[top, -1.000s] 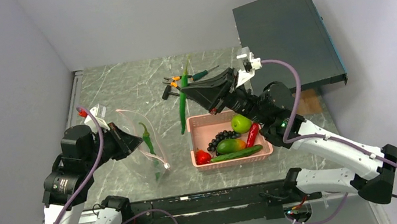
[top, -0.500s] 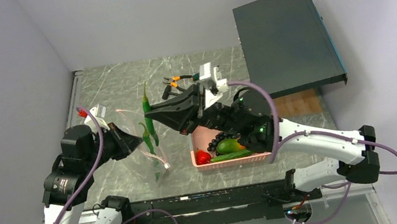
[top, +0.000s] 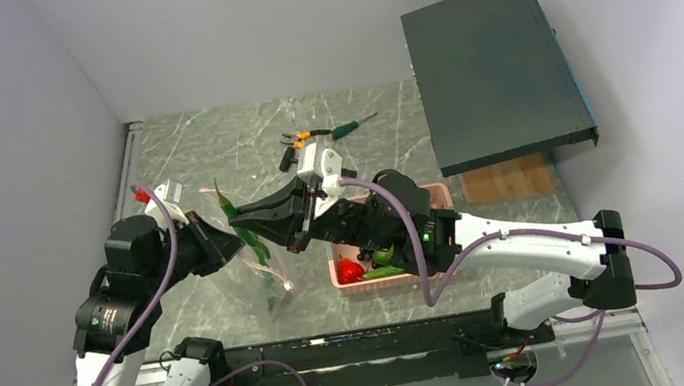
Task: Place the food in the zip-top bag and seal the zipper
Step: Place the fake vegetable in the zipper food storage bag.
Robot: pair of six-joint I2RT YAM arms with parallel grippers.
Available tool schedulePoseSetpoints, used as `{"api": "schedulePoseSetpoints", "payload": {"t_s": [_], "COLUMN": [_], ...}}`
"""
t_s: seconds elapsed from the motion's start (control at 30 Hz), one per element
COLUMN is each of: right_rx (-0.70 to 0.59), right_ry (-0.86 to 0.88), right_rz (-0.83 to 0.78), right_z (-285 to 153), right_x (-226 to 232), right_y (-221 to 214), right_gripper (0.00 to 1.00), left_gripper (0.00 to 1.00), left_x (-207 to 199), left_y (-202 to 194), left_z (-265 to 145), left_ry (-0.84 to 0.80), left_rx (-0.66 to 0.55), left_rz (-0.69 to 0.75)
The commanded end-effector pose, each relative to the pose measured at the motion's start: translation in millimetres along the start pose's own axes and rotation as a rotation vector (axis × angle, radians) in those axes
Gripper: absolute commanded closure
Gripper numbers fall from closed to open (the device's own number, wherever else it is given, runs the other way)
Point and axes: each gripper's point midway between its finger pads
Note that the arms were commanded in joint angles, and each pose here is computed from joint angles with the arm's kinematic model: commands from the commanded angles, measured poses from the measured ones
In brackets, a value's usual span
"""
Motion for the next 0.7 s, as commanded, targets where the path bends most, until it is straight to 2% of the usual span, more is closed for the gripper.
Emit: {"api": "schedulePoseSetpoints", "payload": {"t_s": [0.0, 0.13, 0.3, 0.43, 0.5, 0.57, 0.67], "right_rx": [-0.068, -0.036, -0.007, 0.024, 0.037, 0.038, 0.030], "right_ry": [-0.092, -0.165, -0.200, -0.196, -0.213, -0.237, -0.280], "right_rz": [-0.065, -0.044, 0.076, 0.162, 0.183, 0.190, 0.180], "right_z": [-0.3, -3.2, -13.1, -18.6, -21.6, -25.7, -32.5], "right_x": [-14.7, -29.6, -35.4, -32.2, -33.8, -36.9, -42.9], "right_y": [17.4, 1.8, -22.4, -37.6, -41.5, -40.8, -35.5], "right_gripper": [1.00, 1.00, 0.96, 0.75, 0.61, 0.54, 0.51], "left_gripper": [1.00, 1.00, 1.00, 1.00, 1.00, 1.00, 1.00], "left_x": [-7.6, -7.3, -7.4, -7.7, -7.5, -7.4, -7.8], "left_y": [8.9, 8.8, 9.1, 8.7, 8.8, 8.8, 8.5], "left_z": [-5.7, -6.4, -6.9, -6.1, -6.1, -6.5, -7.2], "left_ry": [-0.022, -0.020, -0.020, -0.024, -0.023, -0.022, -0.025], "left_rx": [-0.032, -0.033, -0.035, -0.033, -0.033, -0.034, -0.036], "left_rz": [0.009, 0.011, 0.013, 0.015, 0.017, 0.017, 0.018]}}
Point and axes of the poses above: each gripper's point midway between its finger pads, its own z axis out along the fingers, its own x axis along the line the jaws close on, y = z × x, and after that the axes turned 15 degrees about z, right-handed
